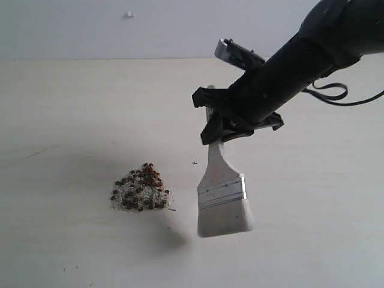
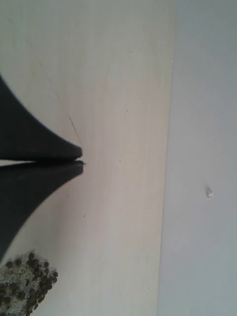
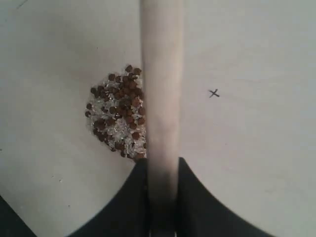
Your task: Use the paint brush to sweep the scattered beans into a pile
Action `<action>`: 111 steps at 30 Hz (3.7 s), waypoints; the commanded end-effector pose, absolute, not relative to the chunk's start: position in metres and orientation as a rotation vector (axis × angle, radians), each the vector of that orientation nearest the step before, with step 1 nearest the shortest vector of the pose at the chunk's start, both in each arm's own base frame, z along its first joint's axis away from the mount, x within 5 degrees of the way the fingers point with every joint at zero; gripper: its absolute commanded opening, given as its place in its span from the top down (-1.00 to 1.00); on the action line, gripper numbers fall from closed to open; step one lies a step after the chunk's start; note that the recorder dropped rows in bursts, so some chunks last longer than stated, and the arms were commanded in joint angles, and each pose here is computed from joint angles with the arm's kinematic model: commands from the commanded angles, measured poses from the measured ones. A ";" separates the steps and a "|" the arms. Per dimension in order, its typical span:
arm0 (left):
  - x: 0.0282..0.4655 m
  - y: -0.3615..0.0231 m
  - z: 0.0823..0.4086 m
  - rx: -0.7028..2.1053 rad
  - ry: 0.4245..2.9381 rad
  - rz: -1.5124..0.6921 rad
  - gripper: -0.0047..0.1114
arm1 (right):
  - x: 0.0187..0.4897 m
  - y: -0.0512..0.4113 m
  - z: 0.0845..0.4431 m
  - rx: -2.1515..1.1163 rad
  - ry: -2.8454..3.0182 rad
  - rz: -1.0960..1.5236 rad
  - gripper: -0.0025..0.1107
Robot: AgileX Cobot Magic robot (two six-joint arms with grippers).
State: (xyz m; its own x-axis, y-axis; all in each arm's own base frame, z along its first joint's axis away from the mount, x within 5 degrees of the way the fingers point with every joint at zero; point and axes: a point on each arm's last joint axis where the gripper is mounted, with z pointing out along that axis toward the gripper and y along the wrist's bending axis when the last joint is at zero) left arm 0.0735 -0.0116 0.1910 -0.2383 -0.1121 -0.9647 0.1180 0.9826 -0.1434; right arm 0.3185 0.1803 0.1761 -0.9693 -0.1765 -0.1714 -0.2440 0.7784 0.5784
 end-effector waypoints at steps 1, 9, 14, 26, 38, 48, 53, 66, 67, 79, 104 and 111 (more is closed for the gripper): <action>0.073 -0.011 0.191 0.006 1.796 -0.210 0.92 | 0.325 0.185 0.148 -0.316 2.899 1.031 0.96; 0.073 -0.011 0.191 0.006 1.796 -0.210 0.92 | 0.328 0.193 0.116 -0.380 2.869 1.176 0.96; 0.073 -0.011 0.191 0.006 1.796 -0.210 0.92 | 0.334 0.187 0.110 -0.319 2.847 1.213 0.96; 0.073 -0.011 0.191 0.006 1.796 -0.210 0.92 | 0.343 0.174 0.103 -0.286 2.863 1.024 0.83; 0.073 -0.011 0.191 0.006 1.796 -0.210 0.92 | 0.360 0.153 0.144 -0.265 2.690 0.589 0.33; 0.073 -0.011 0.191 0.006 1.796 -0.210 0.92 | 0.275 0.099 0.235 0.019 2.268 0.405 0.96; 0.073 -0.011 0.191 0.006 1.796 -0.210 0.92 | 0.239 0.087 0.239 0.004 2.296 0.410 0.96; 0.073 -0.011 0.191 0.006 1.796 -0.210 0.92 | 0.233 0.086 0.249 -0.002 2.264 0.420 0.96; 0.073 -0.011 0.191 0.006 1.796 -0.210 0.92 | 0.234 0.086 0.249 0.000 2.253 0.420 0.96; 0.073 -0.011 0.191 0.006 1.796 -0.210 0.92 | 0.181 0.066 0.261 -0.322 2.052 0.259 0.96; 0.073 -0.011 0.191 0.006 1.796 -0.210 0.92 | 0.060 -0.004 0.200 0.096 1.648 -0.039 0.96; 0.073 -0.011 0.191 0.006 1.796 -0.210 0.92 | 0.056 -0.001 0.192 0.067 1.716 -0.028 0.96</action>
State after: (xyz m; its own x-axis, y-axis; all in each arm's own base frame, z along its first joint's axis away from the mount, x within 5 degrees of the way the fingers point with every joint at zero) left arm 0.0735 -0.0116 0.1910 -0.2383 -0.1121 -0.9647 0.1180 0.9826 -0.1434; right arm 0.0567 -0.0019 0.1970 -0.1052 0.0444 -0.9935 0.0656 0.9971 0.0376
